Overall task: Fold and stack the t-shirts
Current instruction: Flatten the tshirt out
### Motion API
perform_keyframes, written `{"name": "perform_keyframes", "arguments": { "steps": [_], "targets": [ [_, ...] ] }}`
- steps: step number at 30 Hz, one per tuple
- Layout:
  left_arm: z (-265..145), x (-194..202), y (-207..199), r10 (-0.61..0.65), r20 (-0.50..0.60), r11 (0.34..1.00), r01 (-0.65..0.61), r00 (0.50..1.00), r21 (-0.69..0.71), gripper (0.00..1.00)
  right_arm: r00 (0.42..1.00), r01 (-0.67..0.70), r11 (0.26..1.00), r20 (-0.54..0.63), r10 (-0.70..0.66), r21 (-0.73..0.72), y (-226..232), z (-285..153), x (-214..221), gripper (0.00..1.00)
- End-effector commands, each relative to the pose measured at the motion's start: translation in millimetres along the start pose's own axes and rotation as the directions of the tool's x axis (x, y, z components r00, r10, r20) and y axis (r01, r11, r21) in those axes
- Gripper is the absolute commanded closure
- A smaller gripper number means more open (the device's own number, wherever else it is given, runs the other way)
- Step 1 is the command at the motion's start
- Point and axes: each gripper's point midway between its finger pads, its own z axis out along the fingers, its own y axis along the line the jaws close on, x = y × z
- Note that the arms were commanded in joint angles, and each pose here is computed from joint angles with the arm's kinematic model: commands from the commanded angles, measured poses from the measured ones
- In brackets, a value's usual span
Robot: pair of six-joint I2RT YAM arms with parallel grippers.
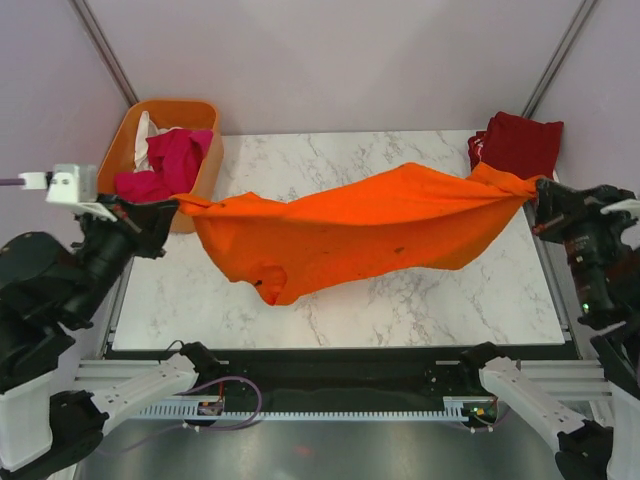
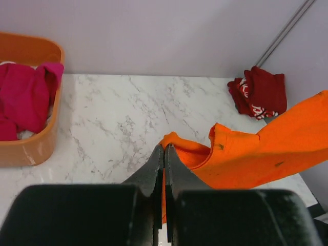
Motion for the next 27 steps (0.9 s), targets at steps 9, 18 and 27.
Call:
{"name": "perform_keyframes", "arguments": {
  "steps": [9,18,27],
  "targets": [
    [-75.0,-67.1,-50.8,0.106,0.237,0.902,-0.194,0.966,0.387,0.98,0.960,-0.024,0.909,0.244,0.137,-0.416,20.2,-109.2,-35.1,1.00],
    [-108.3,-110.6,-64.1,0.188,0.474,0.873,-0.368,0.860,0.321,0.98,0.923,0.031,0.875,0.349,0.160,-0.483,18.6,-144.6,-53.8,1.00],
    [55.7,-103.5,-54.0,0.336,0.259,0.913,-0.381,0.906,0.148,0.98,0.999,0.036,0.998,0.025,-0.038,0.050,1.0,26.1,4.5,1.00]
  ]
}}
